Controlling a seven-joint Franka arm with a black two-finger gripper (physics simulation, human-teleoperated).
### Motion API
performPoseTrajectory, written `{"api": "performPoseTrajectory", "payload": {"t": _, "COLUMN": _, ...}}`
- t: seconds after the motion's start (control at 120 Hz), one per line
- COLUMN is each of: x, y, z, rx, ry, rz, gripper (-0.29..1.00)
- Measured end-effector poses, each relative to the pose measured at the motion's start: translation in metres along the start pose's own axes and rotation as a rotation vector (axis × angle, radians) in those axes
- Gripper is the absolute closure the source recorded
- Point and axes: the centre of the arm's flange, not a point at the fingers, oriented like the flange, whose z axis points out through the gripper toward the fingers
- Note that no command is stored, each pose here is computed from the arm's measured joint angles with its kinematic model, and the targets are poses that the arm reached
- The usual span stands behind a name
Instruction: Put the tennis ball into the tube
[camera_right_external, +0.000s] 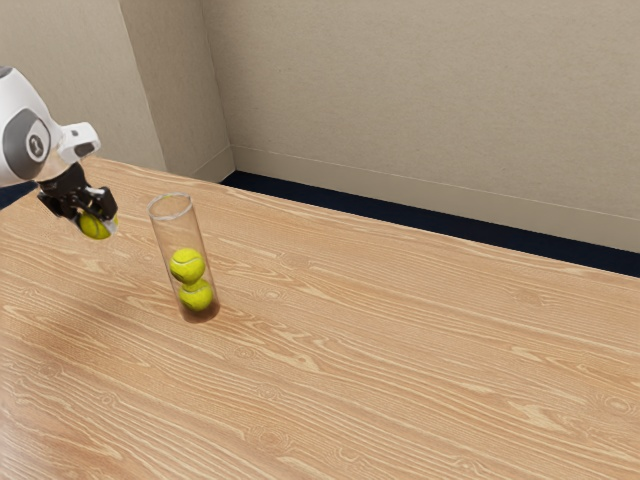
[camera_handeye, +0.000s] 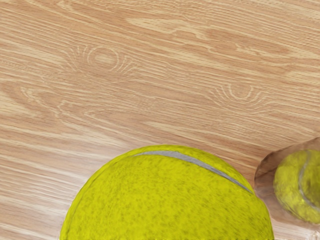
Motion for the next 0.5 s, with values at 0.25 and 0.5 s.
{"api": "performPoseTrajectory", "payload": {"t": 0.25, "x": 0.007, "y": 0.060, "z": -0.049, "rx": -0.032, "ry": 0.031, "rz": 0.083, "gripper": 0.34}}
{"api": "performPoseTrajectory", "payload": {"t": 0.5, "x": 0.016, "y": 0.108, "z": -0.068, "rx": 0.024, "ry": 0.000, "rz": 0.179, "gripper": 0.33}}
